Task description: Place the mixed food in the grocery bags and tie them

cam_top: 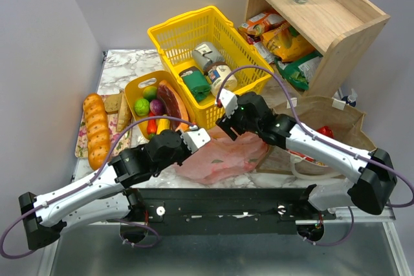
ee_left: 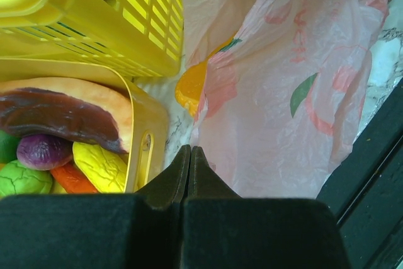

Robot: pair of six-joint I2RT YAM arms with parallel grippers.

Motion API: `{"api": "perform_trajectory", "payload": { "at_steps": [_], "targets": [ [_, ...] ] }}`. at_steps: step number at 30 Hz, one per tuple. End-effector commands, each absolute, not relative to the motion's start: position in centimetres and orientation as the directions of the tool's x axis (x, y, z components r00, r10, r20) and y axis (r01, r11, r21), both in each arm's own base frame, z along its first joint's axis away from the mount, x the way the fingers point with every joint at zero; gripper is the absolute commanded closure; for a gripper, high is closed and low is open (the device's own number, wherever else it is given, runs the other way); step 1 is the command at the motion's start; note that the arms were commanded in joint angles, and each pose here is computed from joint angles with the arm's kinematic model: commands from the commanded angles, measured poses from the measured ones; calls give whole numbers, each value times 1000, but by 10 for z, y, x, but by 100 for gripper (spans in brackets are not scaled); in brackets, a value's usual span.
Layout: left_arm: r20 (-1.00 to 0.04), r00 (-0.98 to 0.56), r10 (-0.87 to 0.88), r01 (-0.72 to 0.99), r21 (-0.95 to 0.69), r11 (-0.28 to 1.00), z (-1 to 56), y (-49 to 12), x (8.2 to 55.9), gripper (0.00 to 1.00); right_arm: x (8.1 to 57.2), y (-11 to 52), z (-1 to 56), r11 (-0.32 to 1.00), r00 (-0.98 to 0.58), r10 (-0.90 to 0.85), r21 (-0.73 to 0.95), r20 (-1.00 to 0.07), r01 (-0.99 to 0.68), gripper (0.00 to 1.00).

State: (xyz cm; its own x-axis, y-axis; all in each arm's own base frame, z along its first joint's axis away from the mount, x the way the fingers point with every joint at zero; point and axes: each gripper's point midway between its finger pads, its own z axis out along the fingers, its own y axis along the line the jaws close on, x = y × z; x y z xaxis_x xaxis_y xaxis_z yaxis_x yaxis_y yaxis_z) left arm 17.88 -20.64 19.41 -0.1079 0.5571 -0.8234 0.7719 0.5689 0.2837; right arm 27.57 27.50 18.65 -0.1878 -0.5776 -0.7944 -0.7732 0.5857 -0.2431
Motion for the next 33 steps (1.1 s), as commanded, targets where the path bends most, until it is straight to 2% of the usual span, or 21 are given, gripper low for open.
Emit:
{"api": "perform_trajectory", "payload": {
  "at_steps": [1,7,11,18,21,24,25,26,27,33],
  "targets": [
    [-822,-73,565,750,328,574,205,-204,181,100,276,273,166,518,-184,-664,-268,-725,-813,25],
    [-814,-65,577,720,362,592,210,-197,182,100,280,258,142,530,-224,-716,-306,-661,-791,34],
    [-822,-60,566,711,362,603,213,-194,182,100,293,242,130,562,-241,-744,-389,-623,-730,34],
    [-830,-57,555,712,356,605,215,-194,181,100,318,238,125,622,-227,-722,-470,-653,-627,34],
    [-834,-55,549,708,356,611,217,-193,182,100,323,236,120,632,-231,-724,-490,-650,-601,41],
    [-839,-53,542,704,354,616,218,-192,182,100,327,233,121,653,-245,-716,-502,-654,-567,72],
    [-843,-48,536,700,354,620,220,-191,182,100,329,231,122,660,-250,-713,-506,-655,-555,89],
    [-843,-48,536,697,356,623,221,-190,182,100,331,227,126,674,-258,-706,-515,-659,-529,96],
    [-844,-47,535,694,357,625,221,-189,182,100,333,226,134,699,-268,-685,-507,-678,-504,99],
    [-848,-41,529,646,381,661,232,-179,188,100,326,220,221,817,-196,-513,-406,-836,-410,99]
  ]
}}
